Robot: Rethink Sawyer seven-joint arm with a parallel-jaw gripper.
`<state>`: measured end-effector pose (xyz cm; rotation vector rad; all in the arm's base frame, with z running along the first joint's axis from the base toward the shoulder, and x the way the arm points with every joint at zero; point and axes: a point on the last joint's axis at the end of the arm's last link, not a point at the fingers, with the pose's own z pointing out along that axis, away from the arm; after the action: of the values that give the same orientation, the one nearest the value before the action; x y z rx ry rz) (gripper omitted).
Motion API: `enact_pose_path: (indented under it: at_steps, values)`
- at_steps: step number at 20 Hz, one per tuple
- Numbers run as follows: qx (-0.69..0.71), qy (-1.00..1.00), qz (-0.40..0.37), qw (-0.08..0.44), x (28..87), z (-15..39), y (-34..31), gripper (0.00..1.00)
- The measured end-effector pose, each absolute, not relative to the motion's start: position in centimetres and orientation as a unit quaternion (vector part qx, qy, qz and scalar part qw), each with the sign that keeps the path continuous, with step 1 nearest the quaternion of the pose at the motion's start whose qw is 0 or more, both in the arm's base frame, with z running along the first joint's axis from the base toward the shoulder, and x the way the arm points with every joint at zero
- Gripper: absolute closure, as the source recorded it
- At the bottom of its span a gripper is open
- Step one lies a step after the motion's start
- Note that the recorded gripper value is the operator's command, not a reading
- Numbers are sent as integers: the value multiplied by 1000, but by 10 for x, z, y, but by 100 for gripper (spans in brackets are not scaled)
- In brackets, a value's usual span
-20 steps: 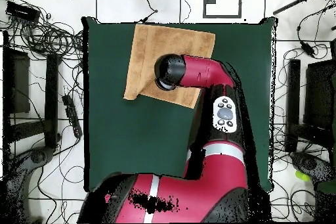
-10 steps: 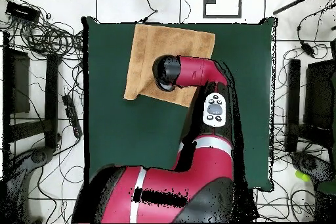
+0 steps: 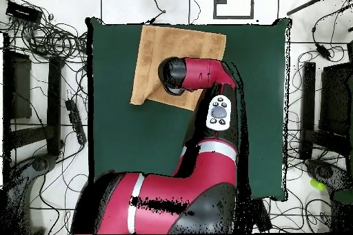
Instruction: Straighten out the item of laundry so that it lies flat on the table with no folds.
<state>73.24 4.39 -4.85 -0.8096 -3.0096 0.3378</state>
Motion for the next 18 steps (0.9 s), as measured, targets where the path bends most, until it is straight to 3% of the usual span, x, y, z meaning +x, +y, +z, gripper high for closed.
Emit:
enact_pose_path:
  at_steps: [9,18]
  values:
    - [-260,-957,128,14,731,-49,30,100]
    - [-256,-944,199,62,708,-53,-13,100]
